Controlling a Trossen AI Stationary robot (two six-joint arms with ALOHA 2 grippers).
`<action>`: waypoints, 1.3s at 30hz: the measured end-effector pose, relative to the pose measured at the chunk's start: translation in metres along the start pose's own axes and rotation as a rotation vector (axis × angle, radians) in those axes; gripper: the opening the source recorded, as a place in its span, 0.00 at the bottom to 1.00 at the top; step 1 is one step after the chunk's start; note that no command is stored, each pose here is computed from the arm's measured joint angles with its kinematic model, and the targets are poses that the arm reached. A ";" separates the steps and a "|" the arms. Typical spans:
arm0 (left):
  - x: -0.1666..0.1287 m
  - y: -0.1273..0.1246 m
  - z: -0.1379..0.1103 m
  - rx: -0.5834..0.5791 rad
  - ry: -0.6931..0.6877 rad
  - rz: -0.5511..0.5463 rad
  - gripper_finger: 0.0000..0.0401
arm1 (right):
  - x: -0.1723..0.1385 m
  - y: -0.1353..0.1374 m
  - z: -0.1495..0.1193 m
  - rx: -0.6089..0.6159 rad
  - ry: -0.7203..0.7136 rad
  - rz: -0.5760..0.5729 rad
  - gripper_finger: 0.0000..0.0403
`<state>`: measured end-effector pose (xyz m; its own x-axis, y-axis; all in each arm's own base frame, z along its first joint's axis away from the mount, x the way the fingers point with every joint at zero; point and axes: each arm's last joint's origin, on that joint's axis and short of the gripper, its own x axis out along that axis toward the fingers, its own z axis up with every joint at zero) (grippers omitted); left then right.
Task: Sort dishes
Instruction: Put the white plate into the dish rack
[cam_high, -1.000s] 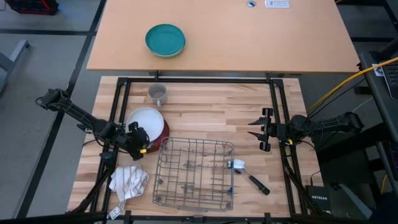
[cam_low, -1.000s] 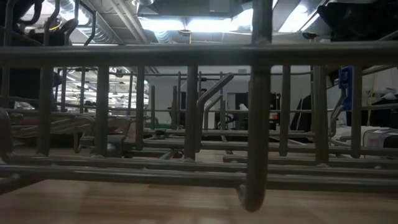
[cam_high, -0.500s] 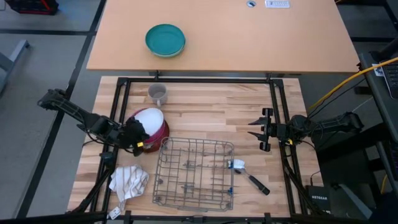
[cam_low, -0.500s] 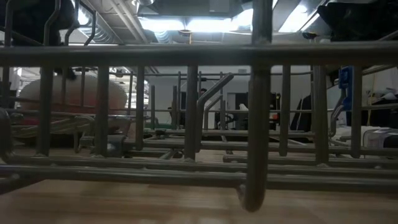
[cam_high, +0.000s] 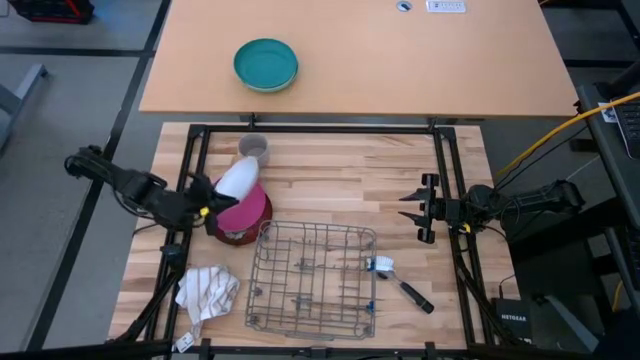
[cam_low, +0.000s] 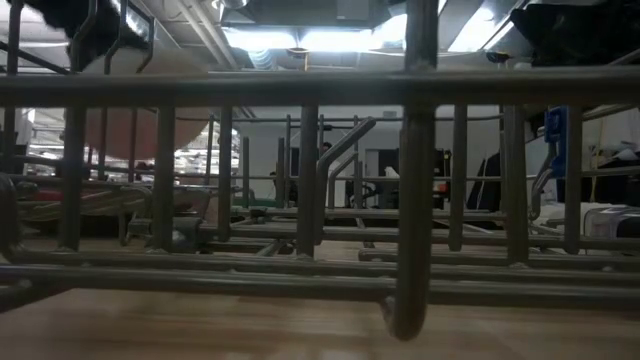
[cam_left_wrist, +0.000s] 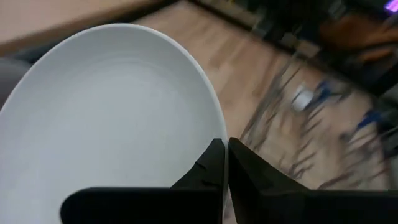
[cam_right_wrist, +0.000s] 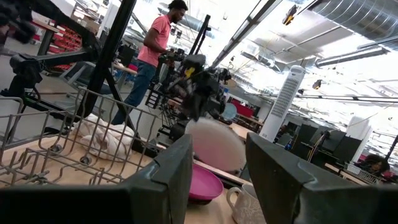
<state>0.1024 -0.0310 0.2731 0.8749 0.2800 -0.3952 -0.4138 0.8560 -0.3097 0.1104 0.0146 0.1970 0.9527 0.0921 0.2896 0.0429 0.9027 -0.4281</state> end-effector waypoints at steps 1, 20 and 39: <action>-0.003 -0.001 0.005 -0.013 -0.034 -0.026 0.00 | 0.000 0.000 0.000 0.000 -0.001 0.000 0.38; -0.002 -0.048 0.054 -0.210 -0.418 -0.372 0.00 | 0.000 0.000 0.000 0.000 -0.001 0.000 0.38; 0.067 -0.140 0.005 -0.661 -0.412 -0.587 0.00 | 0.000 0.000 0.000 -0.001 0.003 0.001 0.38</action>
<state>0.2200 -0.1302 0.2949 0.9544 0.1242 0.2716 0.1686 0.5268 -0.8331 0.1104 0.0146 0.1967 0.9535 0.0922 0.2869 0.0420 0.9020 -0.4296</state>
